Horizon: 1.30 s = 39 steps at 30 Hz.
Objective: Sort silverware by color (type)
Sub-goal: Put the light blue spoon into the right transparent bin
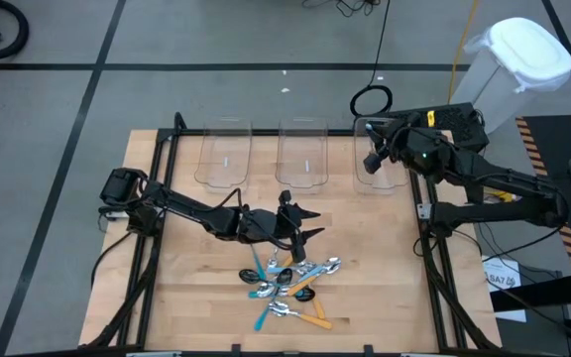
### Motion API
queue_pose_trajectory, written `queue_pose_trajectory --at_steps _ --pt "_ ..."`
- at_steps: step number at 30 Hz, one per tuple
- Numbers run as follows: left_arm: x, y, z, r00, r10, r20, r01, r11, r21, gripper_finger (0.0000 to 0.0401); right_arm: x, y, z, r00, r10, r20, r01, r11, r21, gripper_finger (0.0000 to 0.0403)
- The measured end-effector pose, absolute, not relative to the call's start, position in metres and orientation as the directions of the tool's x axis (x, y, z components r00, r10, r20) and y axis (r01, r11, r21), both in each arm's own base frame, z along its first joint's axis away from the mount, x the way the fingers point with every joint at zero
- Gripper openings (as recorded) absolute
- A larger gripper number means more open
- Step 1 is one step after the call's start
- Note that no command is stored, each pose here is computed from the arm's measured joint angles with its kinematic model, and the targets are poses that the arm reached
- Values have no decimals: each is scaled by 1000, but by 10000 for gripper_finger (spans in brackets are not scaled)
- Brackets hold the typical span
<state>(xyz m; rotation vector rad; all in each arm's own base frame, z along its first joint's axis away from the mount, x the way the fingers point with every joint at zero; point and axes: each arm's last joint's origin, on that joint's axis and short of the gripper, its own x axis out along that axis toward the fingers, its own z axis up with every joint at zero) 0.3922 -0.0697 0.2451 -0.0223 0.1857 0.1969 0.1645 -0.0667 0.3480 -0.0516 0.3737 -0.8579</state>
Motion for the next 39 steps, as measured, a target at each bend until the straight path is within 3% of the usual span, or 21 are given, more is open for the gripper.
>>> queue_pose_trajectory --at_steps 24,39 --pt "391 -70 241 957 191 -220 -200 980 -17 184 174 -113 315 423 -750 -508 791 579 -197 40" --pt "390 -76 240 957 177 -230 -185 983 -16 184 168 -127 277 353 -776 -523 840 509 -188 40"
